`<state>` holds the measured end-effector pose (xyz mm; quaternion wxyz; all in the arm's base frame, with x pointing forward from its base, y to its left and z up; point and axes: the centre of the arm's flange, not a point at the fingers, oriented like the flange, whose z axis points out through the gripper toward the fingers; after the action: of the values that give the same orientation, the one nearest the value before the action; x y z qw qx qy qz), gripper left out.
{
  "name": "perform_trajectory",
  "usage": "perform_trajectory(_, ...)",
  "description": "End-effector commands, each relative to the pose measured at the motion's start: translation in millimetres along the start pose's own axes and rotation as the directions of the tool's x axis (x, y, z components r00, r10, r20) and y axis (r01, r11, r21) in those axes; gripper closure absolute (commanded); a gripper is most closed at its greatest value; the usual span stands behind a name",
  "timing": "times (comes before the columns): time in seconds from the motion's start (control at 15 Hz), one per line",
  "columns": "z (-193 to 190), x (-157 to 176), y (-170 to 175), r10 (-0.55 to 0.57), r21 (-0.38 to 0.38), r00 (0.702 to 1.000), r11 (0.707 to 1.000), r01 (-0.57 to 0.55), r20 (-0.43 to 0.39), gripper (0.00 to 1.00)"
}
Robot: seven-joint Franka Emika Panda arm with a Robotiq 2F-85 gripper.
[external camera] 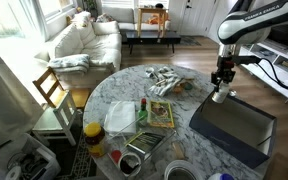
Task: Pick up the white and orange bottle and put it in the shoe box, pick up the yellow bottle with a foil top from the table and put it in the shoe box, pick up the shoe box and put it on top of the crisper drawer
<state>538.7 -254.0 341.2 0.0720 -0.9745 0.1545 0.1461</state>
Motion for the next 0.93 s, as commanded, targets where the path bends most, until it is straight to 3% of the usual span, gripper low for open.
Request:
perform_trajectory(0.0,4,-33,-5,-0.095,0.046,0.993,0.995,0.091,0.076,0.68)
perform_trajectory(0.13,19,-43,-7,-0.141,0.048,0.982,0.99,0.136,0.125,0.68)
perform_trajectory(0.27,46,-43,-8,-0.108,-0.047,0.99,0.993,0.112,0.09,0.68)
perform_trajectory(0.53,87,-27,-17,-0.011,-0.095,0.997,0.995,0.004,-0.074,0.68)
perform_trajectory(0.87,108,-26,-24,0.068,-0.107,0.98,0.99,-0.089,-0.187,0.68)
